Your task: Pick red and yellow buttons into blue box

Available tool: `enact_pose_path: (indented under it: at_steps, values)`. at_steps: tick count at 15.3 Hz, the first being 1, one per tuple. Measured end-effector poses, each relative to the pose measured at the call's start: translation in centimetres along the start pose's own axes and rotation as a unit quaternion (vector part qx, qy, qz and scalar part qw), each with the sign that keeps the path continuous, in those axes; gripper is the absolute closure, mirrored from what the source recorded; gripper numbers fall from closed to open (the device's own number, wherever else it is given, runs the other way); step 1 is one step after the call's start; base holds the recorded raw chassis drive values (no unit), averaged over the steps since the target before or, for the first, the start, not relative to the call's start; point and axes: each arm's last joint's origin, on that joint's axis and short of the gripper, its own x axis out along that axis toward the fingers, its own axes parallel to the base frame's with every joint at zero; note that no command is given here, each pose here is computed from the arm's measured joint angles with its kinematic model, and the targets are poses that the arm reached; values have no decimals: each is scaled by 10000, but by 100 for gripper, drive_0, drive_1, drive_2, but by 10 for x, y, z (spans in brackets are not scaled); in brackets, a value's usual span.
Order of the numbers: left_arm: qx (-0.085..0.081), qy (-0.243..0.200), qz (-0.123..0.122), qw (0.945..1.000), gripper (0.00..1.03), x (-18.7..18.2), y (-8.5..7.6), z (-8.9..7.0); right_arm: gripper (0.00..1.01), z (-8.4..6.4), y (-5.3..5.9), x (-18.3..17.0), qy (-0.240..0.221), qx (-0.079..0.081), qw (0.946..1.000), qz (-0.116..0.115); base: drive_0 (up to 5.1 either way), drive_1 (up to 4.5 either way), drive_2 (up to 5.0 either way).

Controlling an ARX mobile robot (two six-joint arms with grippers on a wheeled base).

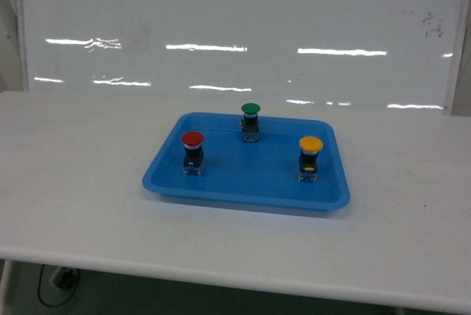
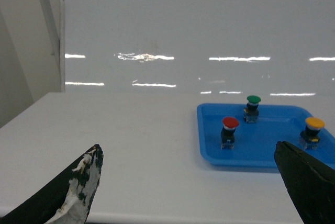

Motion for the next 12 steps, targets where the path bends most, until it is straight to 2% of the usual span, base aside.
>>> enact_pose_path:
  at_steps: [1,4,7,8,11,12]
  values:
    - [4,-147,-91,9999,5,4,0,4,3,1,0,1,-58,19,10000,36,0,0,0]
    - [55,200,-308,9993,5,31,-1,9,3,10,4,19,-20,75,9998,164,0,0,0]
    - [150,36,-536,9984,5,65,-6,32,3,37,12,50,-205,43,9989,417,0,0,0]
    - [172,1,-582,9982,5,79,-8,37,3,42,14,63,-179,18,9990,417,0,0,0]
    - [274,172,-733,9968,5,123,-21,35,3,41,18,98,122,-71,9993,359,0,0,0]
    - [314,254,-717,9966,5,137,-24,33,3,39,21,107,144,-131,9991,378,0,0,0]
